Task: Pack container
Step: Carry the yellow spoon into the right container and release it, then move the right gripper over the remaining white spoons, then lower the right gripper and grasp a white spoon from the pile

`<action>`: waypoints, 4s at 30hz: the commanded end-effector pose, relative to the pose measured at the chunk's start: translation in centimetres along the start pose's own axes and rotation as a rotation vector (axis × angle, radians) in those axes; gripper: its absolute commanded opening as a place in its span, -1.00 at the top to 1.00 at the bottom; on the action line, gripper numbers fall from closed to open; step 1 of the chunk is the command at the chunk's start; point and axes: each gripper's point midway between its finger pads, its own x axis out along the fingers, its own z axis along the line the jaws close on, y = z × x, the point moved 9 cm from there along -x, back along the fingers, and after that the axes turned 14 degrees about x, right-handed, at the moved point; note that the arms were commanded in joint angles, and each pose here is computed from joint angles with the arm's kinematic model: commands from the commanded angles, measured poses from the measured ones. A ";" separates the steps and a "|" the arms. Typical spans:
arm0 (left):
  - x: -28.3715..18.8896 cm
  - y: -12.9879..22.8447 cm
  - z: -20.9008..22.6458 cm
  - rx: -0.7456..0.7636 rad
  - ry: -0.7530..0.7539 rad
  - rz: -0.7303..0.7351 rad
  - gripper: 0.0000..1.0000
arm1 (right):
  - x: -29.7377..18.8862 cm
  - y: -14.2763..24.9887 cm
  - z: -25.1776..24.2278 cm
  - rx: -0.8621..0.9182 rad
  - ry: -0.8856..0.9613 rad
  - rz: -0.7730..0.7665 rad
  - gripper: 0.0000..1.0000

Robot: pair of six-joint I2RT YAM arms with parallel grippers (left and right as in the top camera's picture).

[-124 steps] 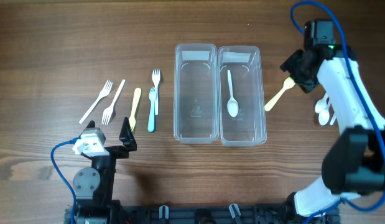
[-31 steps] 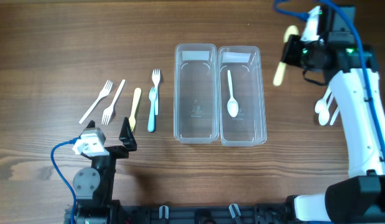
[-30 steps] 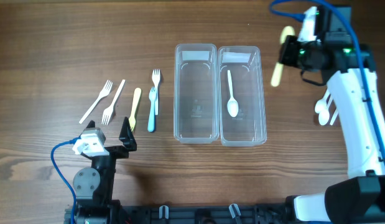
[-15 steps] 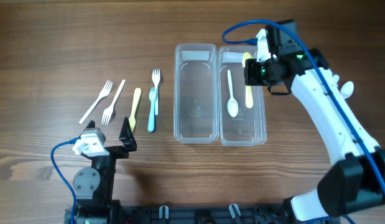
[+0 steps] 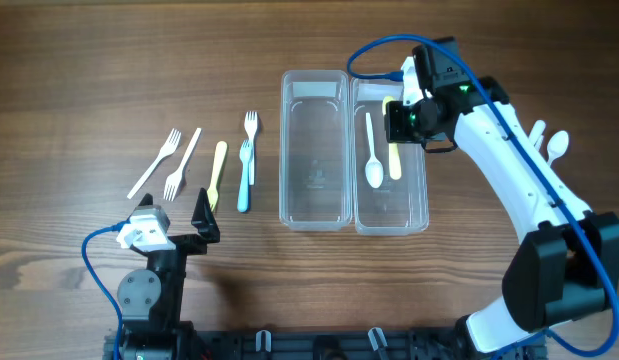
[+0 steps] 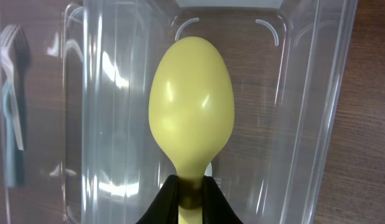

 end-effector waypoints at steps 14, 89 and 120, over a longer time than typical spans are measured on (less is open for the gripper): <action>-0.1 0.0 0.0 -0.015 -0.002 0.011 -1.00 | 2.2 0.1 -0.5 -0.020 0.018 -0.010 -0.37; -0.1 0.0 0.0 -0.015 -0.002 0.011 -1.00 | 2.6 -4.2 -26.5 0.777 0.424 -0.061 0.24; -0.1 0.0 0.0 -0.015 -0.002 0.011 -1.00 | 4.6 -3.5 -27.1 0.770 0.411 -0.119 0.24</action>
